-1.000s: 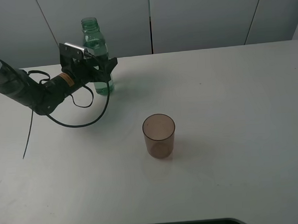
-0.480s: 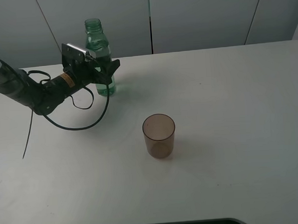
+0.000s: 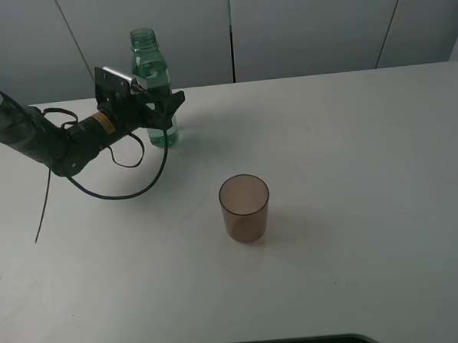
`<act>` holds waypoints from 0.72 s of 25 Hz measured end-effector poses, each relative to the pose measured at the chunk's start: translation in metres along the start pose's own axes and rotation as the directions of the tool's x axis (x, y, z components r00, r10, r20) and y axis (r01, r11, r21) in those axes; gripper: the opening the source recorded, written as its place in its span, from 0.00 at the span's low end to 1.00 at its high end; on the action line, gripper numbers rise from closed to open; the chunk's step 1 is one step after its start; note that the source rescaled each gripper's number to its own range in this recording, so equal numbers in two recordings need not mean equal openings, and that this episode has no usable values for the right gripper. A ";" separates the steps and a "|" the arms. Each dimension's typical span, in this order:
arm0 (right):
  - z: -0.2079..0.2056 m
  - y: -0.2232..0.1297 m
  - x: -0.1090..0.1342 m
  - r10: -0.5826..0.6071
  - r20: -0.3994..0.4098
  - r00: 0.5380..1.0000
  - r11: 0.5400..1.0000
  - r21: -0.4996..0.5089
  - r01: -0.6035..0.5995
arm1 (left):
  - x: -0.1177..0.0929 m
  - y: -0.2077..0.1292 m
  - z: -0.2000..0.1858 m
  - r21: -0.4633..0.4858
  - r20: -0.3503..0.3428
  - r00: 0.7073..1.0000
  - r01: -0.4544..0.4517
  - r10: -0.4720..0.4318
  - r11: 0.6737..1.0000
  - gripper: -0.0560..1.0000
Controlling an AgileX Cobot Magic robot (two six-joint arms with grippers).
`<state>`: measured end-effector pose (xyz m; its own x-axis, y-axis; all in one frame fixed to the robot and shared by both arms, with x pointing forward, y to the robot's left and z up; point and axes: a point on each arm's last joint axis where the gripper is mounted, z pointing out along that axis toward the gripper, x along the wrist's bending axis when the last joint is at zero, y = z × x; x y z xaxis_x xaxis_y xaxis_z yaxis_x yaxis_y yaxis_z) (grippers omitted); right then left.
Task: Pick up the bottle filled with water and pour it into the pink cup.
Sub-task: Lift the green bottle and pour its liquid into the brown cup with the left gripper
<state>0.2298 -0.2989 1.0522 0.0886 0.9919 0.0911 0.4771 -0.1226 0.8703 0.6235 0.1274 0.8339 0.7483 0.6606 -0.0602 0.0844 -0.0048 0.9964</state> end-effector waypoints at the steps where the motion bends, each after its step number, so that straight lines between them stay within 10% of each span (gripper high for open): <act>1: 0.000 0.000 0.000 0.000 0.000 1.000 1.000 0.000 0.000 | 0.000 0.000 0.000 0.001 0.004 1.000 0.005 -0.005 1.000 0.07; 18: 0.000 0.000 0.000 0.000 0.000 1.000 1.000 0.000 0.000 | -0.026 0.085 -0.004 -0.044 0.235 0.970 -0.055 0.064 0.998 0.06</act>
<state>0.2298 -0.2989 1.0522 0.0886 0.9919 0.0911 0.4771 -0.1226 0.8703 0.6091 0.1129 0.9207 0.8858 0.4640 -0.0088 0.0140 -0.0079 0.9999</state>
